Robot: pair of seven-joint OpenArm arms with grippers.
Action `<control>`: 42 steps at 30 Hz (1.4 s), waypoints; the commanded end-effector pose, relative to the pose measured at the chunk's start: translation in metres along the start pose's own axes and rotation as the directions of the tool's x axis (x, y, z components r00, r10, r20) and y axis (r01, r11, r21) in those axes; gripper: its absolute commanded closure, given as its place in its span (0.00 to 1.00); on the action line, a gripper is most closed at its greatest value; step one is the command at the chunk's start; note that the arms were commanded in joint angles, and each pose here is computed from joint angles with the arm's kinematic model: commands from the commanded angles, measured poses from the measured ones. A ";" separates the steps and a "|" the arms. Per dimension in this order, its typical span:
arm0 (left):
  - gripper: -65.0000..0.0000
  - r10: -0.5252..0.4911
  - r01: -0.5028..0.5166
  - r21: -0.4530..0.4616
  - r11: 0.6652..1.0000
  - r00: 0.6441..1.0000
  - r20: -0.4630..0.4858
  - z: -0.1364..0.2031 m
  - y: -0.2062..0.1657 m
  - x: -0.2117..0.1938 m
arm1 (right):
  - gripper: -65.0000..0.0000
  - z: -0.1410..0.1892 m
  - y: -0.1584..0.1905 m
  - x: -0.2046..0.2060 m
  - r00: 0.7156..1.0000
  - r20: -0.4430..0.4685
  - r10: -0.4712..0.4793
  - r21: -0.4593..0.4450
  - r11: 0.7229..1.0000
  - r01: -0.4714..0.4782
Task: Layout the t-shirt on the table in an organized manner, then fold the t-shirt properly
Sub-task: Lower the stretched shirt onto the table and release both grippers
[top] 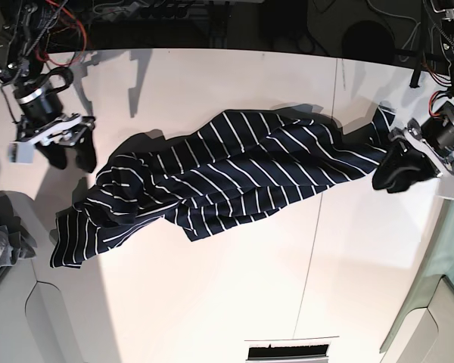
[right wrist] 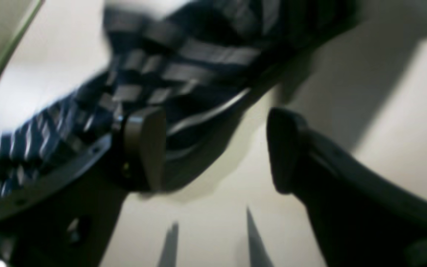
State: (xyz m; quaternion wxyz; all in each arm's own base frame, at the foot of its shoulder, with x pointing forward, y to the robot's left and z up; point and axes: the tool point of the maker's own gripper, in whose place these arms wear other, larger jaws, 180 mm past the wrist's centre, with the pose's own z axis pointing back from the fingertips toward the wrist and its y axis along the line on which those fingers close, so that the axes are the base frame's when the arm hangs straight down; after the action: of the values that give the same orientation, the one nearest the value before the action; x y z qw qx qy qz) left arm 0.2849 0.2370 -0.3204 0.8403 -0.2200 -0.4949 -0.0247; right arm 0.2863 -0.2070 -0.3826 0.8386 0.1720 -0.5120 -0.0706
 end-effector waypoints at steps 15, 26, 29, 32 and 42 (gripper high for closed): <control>0.54 -0.209 0.203 -0.075 0.976 0.975 -0.080 -0.065 -0.060 -0.024 | 0.35 -0.070 -0.024 0.025 0.999 0.014 -0.046 -0.086 0.995 0.047; 0.42 -0.154 0.156 -0.008 0.988 0.964 -0.218 -0.072 -0.034 -0.071 | 0.35 -0.075 -0.045 -0.026 0.994 -0.069 -0.079 -0.128 0.989 0.069; 0.42 -0.169 0.176 0.011 0.984 0.961 -0.220 -0.073 -0.026 -0.076 | 0.35 -0.079 -0.040 -0.030 0.995 -0.066 -0.075 -0.116 0.991 0.067; 0.42 -0.192 0.201 0.017 0.979 0.954 -0.231 -0.074 -0.024 -0.082 | 0.36 -0.086 -0.022 -0.038 0.994 -0.102 -0.043 -0.069 0.997 0.036; 1.00 -0.195 0.205 0.018 0.979 0.955 -0.225 -0.079 -0.026 -0.080 | 0.96 -0.117 0.044 -0.042 0.970 -0.152 0.190 0.113 0.978 -0.174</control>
State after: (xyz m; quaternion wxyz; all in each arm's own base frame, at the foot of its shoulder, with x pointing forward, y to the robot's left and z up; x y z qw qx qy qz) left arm 0.2905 0.1665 -0.4256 0.8990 -0.1469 -0.3941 -0.1223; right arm 0.3563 -0.1248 -0.4619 0.8792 0.1735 -0.4418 0.0423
